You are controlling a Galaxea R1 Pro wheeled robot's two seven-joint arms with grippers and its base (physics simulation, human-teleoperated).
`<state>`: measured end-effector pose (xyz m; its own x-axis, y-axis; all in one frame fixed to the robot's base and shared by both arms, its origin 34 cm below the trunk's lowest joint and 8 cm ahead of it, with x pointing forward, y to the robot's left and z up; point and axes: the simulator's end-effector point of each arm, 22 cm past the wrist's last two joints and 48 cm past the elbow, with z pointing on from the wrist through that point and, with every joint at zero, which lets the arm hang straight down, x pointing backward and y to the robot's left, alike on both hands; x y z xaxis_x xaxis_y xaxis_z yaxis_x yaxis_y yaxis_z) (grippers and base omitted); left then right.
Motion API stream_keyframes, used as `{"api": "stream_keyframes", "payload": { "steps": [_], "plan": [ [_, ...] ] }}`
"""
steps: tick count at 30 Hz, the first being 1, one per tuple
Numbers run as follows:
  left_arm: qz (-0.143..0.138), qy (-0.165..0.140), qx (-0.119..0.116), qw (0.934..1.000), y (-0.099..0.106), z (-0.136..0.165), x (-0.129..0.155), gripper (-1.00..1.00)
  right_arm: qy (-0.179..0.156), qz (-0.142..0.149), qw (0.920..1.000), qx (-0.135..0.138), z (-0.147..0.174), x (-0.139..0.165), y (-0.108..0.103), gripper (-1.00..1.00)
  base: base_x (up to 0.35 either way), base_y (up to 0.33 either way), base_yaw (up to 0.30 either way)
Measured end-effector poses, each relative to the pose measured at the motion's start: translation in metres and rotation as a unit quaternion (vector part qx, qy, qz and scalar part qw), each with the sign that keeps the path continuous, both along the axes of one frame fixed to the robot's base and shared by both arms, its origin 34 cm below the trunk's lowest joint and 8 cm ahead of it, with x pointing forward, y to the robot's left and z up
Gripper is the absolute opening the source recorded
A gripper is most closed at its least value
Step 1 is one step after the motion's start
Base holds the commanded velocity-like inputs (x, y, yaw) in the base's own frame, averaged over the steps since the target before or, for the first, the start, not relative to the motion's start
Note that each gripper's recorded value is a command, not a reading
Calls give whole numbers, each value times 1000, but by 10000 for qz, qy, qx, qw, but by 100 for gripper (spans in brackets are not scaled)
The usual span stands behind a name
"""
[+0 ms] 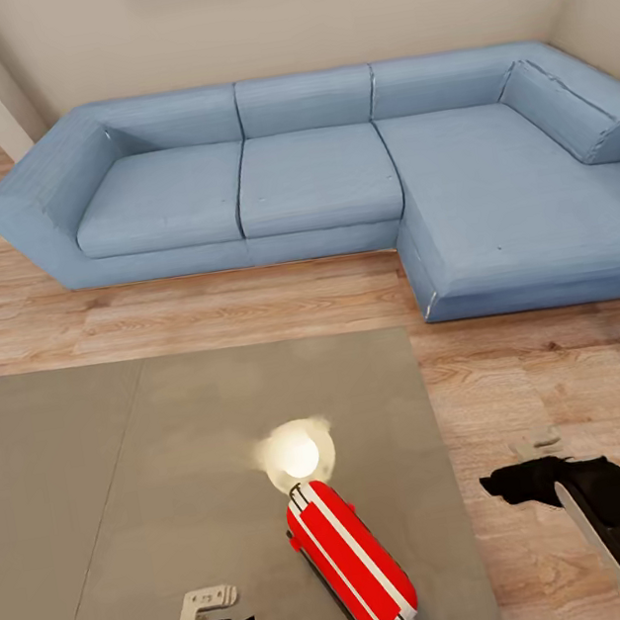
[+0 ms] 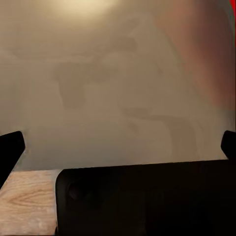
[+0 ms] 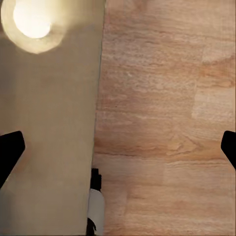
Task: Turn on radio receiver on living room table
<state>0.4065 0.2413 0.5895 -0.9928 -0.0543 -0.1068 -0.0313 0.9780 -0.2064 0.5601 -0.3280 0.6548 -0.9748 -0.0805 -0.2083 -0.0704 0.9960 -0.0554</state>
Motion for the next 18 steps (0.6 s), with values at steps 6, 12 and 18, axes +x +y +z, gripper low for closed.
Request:
{"api": "stream_keyframes", "payload": {
  "steps": [6, 12, 18],
  "plan": [
    [-8, 119, 238, 9996, 12, -7, -9, 100, -434, 674, 9953, 542, 18, 56, 80, 100, 0, 0, 0],
    [-32, 229, 309, 9993, 18, -13, -19, 100, -507, 1173, 9852, 1143, 28, 58, 171, 100, 0, 0, 0],
    [-37, 253, 320, 9992, 19, -14, -21, 100, -509, 1600, 9738, 1535, 38, 47, 238, 100, 0, 0, 0]
  ]
}}
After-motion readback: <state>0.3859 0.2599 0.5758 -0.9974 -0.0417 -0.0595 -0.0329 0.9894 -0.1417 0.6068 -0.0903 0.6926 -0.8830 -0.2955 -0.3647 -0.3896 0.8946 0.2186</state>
